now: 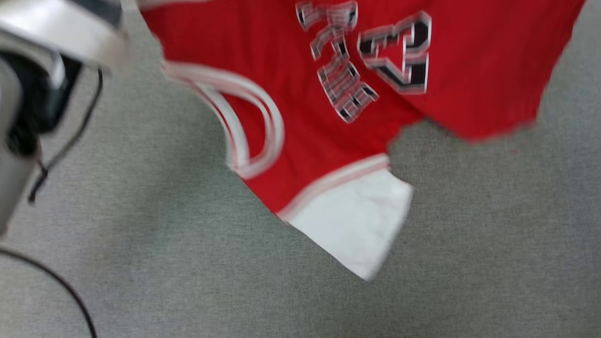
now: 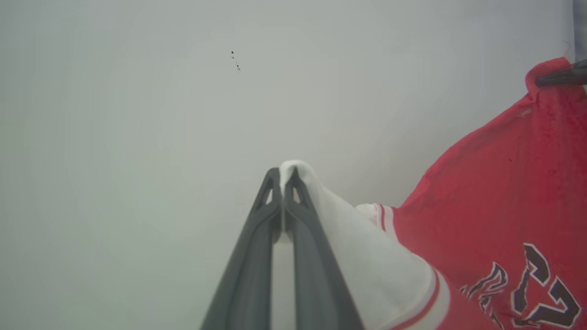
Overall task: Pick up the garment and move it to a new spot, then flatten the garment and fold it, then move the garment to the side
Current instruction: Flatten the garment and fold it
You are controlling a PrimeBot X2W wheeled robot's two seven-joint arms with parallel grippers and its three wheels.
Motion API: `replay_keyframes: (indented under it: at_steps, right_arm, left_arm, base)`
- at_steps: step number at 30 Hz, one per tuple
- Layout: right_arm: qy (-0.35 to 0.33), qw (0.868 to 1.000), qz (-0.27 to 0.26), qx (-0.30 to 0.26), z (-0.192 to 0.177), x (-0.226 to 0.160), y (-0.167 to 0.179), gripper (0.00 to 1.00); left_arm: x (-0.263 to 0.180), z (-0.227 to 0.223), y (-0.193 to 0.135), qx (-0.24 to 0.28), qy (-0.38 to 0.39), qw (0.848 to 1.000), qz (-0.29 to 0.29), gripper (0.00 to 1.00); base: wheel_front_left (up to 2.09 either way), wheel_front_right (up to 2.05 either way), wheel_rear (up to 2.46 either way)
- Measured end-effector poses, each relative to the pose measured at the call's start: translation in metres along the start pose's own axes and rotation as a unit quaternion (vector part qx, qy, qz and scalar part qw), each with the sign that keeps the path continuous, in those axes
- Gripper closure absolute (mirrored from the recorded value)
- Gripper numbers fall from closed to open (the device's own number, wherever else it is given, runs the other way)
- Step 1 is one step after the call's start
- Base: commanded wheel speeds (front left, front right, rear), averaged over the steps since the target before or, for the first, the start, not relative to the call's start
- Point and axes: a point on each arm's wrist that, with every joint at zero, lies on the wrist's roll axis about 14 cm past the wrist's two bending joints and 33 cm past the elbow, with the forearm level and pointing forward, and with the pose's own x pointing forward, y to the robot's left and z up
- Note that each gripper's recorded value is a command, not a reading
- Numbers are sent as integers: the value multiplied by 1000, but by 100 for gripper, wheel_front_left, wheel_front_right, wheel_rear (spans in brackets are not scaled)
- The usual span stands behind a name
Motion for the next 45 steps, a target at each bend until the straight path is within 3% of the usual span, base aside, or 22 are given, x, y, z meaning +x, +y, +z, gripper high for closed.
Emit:
replay_keyframes:
  at_steps: [13,25,28,34,45]
  right_arm:
    - [-86,994,-50,-47,67,71,-31,100]
    - [-120,988,-67,-69,83,113,-42,100]
    - [-112,989,-61,-70,71,123,-37,100]
    - [-70,996,-27,-54,11,139,-12,100]
    - [10,999,27,14,-81,107,42,100]
  left_arm:
    - [108,55,38,56,-99,994,3,100]
    - [156,70,60,87,-135,987,14,100]
    - [161,54,62,84,-121,989,14,100]
    - [155,-22,59,60,-55,997,7,100]
    - [81,-129,26,-17,70,997,-12,100]
  base:
    - [0,0,0]
    - [0,0,0]
    - [0,0,0]
    - [0,0,0]
    - [0,0,0]
